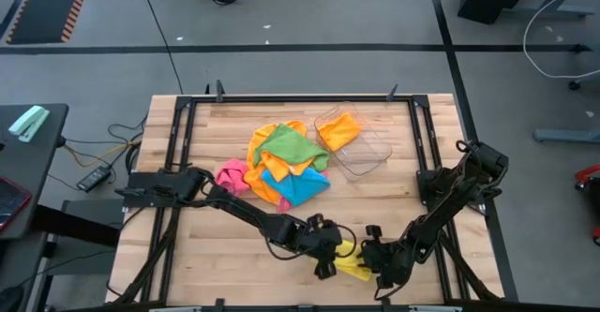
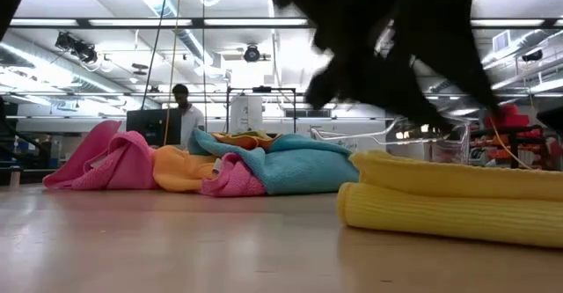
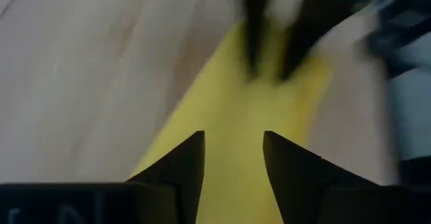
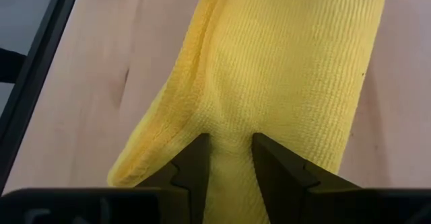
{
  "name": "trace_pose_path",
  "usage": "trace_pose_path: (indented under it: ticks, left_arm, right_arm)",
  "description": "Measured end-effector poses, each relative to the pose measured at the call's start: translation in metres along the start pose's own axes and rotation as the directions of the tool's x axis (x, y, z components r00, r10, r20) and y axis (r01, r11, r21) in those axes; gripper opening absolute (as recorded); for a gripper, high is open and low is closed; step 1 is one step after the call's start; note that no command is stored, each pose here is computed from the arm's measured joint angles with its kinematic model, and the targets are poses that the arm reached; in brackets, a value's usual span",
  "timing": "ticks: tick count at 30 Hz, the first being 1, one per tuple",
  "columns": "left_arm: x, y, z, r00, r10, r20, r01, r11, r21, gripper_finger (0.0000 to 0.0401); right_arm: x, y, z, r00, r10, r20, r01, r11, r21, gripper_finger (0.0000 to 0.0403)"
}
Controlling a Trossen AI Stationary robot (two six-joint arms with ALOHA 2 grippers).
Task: Fold microfiber towels
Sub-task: Fold the yellow towel
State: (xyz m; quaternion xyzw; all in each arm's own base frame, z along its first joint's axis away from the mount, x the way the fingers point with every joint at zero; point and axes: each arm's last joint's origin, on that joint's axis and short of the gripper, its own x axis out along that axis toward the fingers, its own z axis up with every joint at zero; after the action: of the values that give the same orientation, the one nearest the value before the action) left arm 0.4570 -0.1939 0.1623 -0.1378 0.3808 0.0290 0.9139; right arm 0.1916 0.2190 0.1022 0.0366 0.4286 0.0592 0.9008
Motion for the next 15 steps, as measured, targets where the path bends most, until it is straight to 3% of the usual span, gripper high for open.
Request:
trace_pose_path:
  ticks: [6,15]
  left_arm:
    - [0.018,0.01,-0.021,0.99,0.072,-0.118,-0.067,0.997,0.047,0.0141]
    - [0.017,0.012,-0.022,0.987,0.079,-0.143,-0.065,0.993,0.102,0.015]
  right_arm:
    - [0.0,0.001,0.0,1.0,0.005,0.003,-0.005,1.0,0.005,0.0123]
    - [-0.003,0.002,0.0,0.998,0.049,-0.03,-0.049,0.999,0.024,0.0123]
